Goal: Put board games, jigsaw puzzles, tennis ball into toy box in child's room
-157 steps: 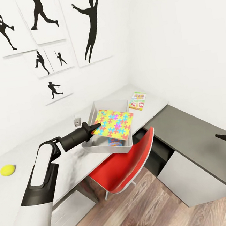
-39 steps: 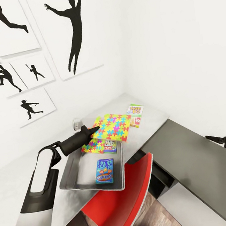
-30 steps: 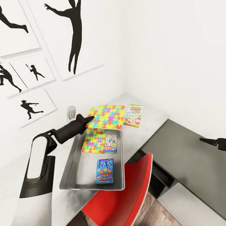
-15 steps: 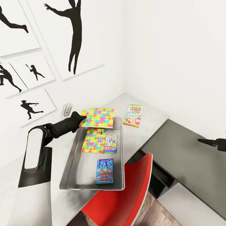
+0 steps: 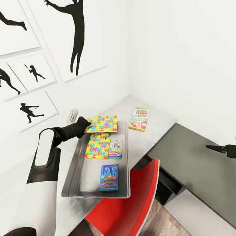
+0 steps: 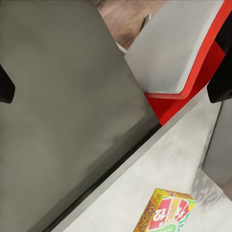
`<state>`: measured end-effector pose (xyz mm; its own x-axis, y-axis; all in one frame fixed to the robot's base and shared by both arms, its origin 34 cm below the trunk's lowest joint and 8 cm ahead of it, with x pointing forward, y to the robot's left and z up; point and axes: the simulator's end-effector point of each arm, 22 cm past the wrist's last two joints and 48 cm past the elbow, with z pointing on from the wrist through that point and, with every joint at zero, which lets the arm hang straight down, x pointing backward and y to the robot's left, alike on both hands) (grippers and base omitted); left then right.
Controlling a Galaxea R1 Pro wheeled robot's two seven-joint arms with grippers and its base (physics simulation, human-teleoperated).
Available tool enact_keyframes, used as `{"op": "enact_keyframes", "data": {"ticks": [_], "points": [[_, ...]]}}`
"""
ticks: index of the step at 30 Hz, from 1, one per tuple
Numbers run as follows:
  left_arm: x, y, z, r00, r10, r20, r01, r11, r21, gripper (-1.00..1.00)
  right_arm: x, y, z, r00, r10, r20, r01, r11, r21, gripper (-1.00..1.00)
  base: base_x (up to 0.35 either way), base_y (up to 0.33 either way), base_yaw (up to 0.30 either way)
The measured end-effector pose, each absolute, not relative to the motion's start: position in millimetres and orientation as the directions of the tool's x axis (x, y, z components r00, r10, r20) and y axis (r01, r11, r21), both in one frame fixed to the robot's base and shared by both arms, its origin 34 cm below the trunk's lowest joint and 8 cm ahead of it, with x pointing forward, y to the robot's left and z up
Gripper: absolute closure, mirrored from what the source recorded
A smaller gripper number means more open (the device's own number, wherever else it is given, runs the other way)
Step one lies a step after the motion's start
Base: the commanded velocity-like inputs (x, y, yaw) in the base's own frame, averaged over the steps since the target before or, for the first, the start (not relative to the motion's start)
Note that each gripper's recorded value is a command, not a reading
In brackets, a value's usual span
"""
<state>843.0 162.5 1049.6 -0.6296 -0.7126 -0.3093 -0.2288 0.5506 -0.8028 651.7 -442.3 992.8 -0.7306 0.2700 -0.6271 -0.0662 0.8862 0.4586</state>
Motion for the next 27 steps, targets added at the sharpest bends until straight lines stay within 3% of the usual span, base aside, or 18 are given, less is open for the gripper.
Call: {"op": "enact_keyframes", "data": {"ticks": [27], "points": [[848,148,1008,-0.659,-0.694,-0.289,-0.270,0.577,-0.771,1.00,645,-437,963,-0.780,0.288,-0.555,-0.022,0.874,0.485,-1.00,0.000,0.000,0.000]]}}
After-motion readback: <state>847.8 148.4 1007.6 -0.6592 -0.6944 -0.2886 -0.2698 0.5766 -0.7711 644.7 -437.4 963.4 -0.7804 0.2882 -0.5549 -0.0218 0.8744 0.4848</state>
